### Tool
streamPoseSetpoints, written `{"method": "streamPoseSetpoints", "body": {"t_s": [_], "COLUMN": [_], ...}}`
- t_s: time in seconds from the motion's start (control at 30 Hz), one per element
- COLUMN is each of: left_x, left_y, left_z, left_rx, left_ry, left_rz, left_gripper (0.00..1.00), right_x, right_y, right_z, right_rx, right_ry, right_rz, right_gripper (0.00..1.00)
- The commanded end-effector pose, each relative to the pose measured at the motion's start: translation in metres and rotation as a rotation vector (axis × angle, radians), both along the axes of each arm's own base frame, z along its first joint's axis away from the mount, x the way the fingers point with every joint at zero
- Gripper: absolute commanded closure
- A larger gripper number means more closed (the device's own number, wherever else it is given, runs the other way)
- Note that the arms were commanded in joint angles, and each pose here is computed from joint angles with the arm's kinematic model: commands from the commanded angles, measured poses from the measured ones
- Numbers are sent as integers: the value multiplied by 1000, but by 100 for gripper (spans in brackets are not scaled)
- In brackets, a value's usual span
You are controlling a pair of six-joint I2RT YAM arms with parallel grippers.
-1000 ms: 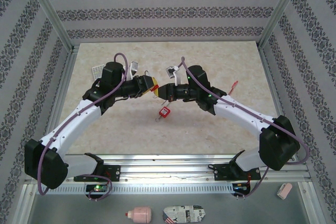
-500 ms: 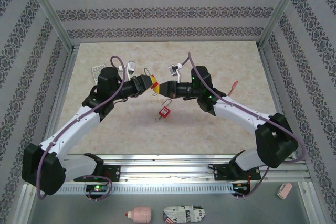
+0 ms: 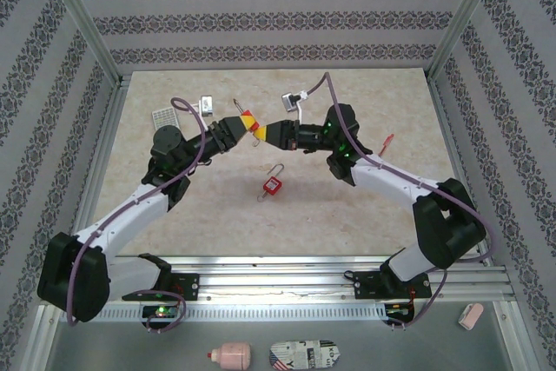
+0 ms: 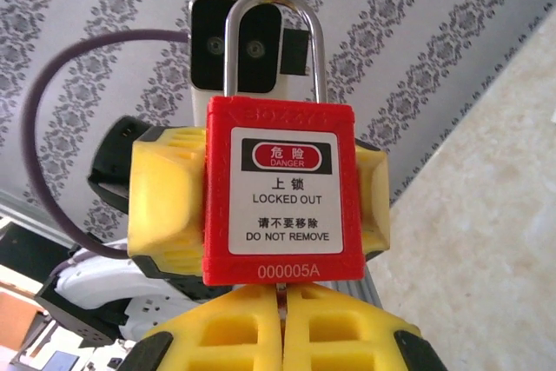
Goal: Unlock with the key
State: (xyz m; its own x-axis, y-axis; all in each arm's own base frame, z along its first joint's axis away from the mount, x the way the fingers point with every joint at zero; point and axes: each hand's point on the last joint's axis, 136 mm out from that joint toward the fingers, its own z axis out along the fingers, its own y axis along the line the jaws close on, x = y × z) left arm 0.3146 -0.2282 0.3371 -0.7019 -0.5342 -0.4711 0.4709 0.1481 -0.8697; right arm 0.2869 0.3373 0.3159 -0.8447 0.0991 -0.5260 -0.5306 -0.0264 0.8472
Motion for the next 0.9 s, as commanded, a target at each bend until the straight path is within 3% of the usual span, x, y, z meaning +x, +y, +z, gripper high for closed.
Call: {"method": "streamPoseSetpoints", "body": {"t_s": [0.0, 0.43, 0.7, 0.87], "left_x": [-57, -90, -92, -91], "left_y": [-7, -3, -4, -3], "left_z": [89, 168, 159, 150], "left_rx": [-130, -186, -109, -36], "left_ry": [-357, -641, -611, -581], "left_rz": [-187, -246, -236, -211], "left_gripper": [100, 100, 100, 100], "right_x": [35, 79, 84, 84], "right_y": [-3, -1, -22, -42], "right_z": [5, 43, 47, 32], "right_rx": [51, 294, 263, 217], "right_ry": [62, 160, 189, 235], "right_rz": [-92, -21, -68, -120], "right_gripper": [100, 100, 54, 42]}}
